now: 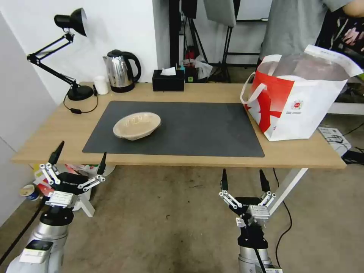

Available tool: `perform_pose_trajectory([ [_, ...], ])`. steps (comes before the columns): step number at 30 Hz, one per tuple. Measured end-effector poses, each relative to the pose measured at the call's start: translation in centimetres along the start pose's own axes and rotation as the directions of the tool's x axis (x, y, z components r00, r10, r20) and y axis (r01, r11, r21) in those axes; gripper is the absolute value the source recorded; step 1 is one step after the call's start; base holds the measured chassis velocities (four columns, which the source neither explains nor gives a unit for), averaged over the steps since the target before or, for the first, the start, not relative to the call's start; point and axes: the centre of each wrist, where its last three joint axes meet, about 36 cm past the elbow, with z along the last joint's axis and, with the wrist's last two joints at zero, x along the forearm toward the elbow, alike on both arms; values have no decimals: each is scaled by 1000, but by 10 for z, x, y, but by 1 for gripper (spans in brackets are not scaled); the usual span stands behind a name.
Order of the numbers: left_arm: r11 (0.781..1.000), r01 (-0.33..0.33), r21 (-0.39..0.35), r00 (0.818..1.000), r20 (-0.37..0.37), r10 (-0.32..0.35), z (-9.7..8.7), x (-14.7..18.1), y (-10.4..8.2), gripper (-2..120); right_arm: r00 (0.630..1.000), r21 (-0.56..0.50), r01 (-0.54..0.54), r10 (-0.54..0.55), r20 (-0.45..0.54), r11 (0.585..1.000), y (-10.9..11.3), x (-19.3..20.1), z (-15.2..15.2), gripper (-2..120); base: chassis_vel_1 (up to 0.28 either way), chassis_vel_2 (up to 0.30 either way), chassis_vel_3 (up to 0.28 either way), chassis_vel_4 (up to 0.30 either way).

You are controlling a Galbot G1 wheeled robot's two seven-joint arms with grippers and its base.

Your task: Pick up the trash from the table and place it into the takeout bag.

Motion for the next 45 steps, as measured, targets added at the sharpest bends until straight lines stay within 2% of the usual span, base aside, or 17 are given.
perform_pose_trajectory([
  [11, 1000, -25, 18, 1000, 5, 25, -1, -16, 0, 100, 1000, 0, 0, 0, 0, 1000, 0, 0, 0, 100, 0, 0, 0, 0],
  [17, 998, -71, 1, 997, -9, 71, 2, -27, 12, 100, 1000, 0, 0, 0, 0, 1000, 0, 0, 0, 100, 0, 0, 0, 0],
  [19, 994, -109, -11, 994, -23, 109, 9, -30, 20, 100, 1000, 0, 0, 0, 0, 1000, 0, 0, 0, 100, 0, 0, 0, 0],
  [22, 992, -128, -18, 991, -32, 128, 13, -30, 24, 100, 1000, 0, 0, 0, 0, 1000, 0, 0, 0, 100, 0, 0, 0, 0],
  [25, 985, -170, -36, 984, -50, 169, 21, -34, 35, 100, 1000, 0, 0, 0, 0, 1000, 0, 0, 0, 100, 0, 0, 0, 0],
  [32, 976, -208, -58, 977, -62, 204, 29, -41, 52, 100, 1000, 0, 0, 0, 0, 1000, 0, 0, 0, 100, 0, 0, 0, 0],
  [35, 972, -232, -49, 971, -69, 228, 34, -43, 51, 100, 1000, 0, 0, 0, 0, 1000, 0, 0, 0, 100, 0, 0, 0, 0],
  [41, 972, -233, -18, 971, -67, 232, 39, -48, 45, 100, 1000, 0, 0, 0, 0, 1000, 0, 0, 0, 100, 0, 0, 0, 0],
  [45, 977, -203, 72, 977, -58, 207, 41, -54, 28, 100, 1000, 0, 0, 0, 0, 1000, 0, 0, 0, 100, 0, 0, 0, 0],
])
